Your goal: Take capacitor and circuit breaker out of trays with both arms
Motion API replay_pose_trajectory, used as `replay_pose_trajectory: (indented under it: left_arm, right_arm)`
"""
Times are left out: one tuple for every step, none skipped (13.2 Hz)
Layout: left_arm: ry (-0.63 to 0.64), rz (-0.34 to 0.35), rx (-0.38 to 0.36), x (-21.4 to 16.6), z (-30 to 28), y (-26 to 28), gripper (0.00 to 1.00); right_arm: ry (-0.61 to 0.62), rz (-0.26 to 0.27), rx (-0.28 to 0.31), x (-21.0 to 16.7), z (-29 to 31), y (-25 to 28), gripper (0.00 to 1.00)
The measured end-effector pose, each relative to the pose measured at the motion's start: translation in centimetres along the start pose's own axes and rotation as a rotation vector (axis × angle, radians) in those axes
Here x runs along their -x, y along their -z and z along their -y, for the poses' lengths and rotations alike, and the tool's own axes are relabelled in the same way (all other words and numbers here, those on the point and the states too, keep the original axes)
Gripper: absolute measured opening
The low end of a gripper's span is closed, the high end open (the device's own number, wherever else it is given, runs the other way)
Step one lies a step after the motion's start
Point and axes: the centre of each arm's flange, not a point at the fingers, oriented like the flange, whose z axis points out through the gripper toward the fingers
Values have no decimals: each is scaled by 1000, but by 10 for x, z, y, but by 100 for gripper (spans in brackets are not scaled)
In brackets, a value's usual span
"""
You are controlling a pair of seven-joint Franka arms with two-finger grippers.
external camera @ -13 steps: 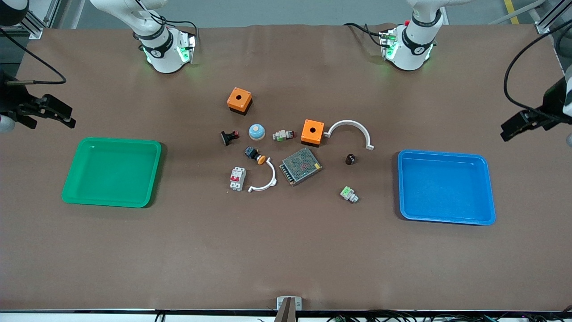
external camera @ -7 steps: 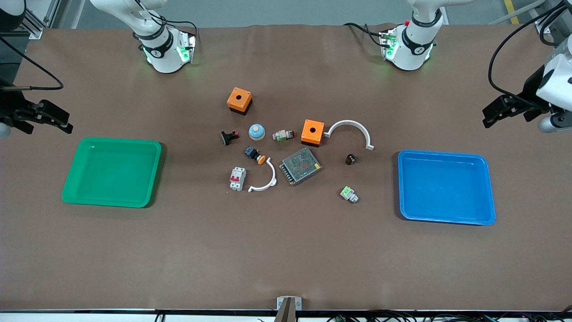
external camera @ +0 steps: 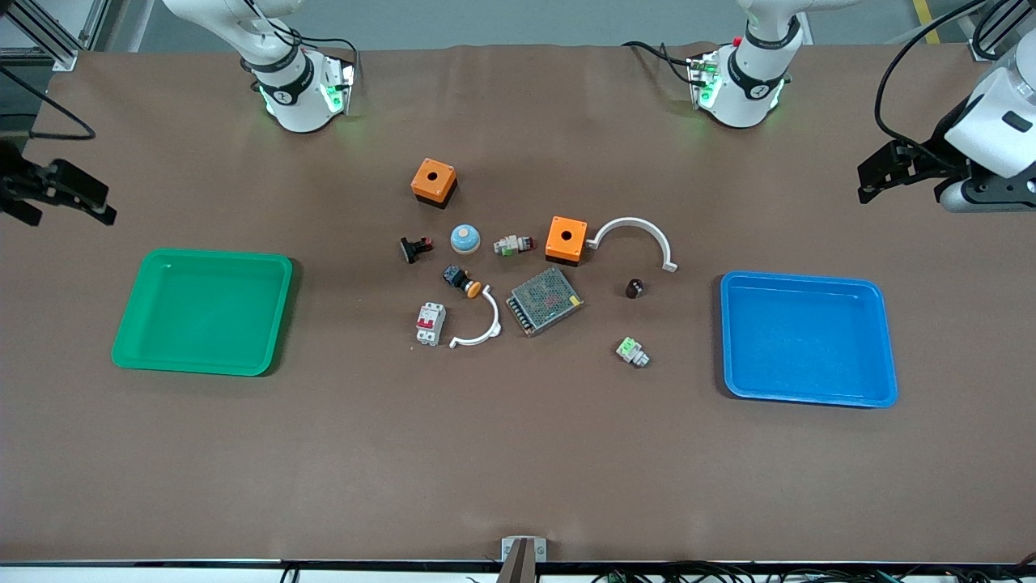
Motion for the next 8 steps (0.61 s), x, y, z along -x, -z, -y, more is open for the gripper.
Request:
replay_pose_trajectory:
  left_arm:
    - [-2,2,1,2,0,1,100]
    - [-2,1,0,3,0,3,100]
    - [-1,-4,0,4,0,6,100]
    - [0,-6,0,5,1,7,100]
    - [0,-7,3,6,0,8,100]
    - [-1,-6,12,6,0,8,100]
    - [0,-4,22,6,-1,8,100]
    - [1,-4,29,6,-1,8,100]
  right_arm:
    - [0,3,0,0,0,4,100]
    - [0,7,1,-1,0,5,100]
    - [0,12,1,-3,1,2,100]
    - [0,18,2,-5,1,-2,100]
    - [0,22,2,-6,1,-4,100]
    - [0,24,2,-7,1,-5,100]
    - [0,24,2,-7,1,-5,100]
    - [0,24,2,-7,1,-5,100]
